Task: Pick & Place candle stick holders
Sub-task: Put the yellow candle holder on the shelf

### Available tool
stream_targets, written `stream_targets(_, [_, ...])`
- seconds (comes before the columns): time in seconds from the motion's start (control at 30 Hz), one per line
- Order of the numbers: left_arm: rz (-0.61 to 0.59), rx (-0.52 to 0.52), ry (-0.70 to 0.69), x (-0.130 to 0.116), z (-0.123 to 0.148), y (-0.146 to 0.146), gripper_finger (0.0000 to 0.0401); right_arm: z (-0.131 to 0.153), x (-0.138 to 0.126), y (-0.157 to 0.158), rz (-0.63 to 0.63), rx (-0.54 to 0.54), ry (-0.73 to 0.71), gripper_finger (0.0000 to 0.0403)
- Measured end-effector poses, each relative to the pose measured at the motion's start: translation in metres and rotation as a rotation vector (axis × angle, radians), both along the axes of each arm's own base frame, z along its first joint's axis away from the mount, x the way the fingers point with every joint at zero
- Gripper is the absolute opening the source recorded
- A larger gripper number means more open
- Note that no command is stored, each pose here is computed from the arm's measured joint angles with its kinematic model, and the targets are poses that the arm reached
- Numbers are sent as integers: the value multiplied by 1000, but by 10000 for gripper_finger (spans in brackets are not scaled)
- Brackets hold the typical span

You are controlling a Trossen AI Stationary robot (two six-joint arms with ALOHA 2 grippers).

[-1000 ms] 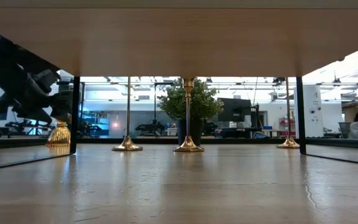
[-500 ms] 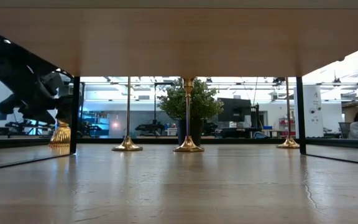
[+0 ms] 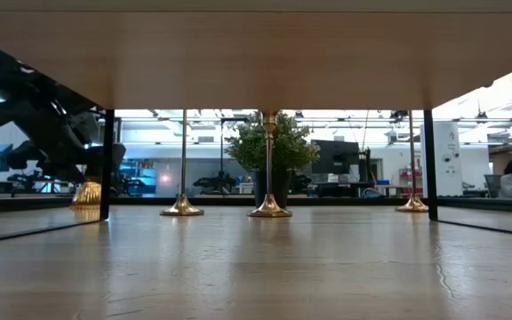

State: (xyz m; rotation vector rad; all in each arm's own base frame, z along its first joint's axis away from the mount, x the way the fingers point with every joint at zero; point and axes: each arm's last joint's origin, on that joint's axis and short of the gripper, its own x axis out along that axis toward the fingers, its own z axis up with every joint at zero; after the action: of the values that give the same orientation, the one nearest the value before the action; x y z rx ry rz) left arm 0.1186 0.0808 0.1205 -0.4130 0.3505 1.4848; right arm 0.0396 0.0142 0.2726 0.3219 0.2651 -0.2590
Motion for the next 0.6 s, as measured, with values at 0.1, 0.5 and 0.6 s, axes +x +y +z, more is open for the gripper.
stream_targets(0.1, [14, 15, 3, 1, 0, 1, 147, 0, 0, 0, 0, 0, 0, 8])
stream_targets(0.5, [-19, 46, 11, 6, 2, 4, 102, 0, 0, 0, 0, 0, 0, 8])
stream_targets(0.6, [-28, 40, 9, 6, 2, 3, 102, 0, 0, 0, 0, 0, 0, 8])
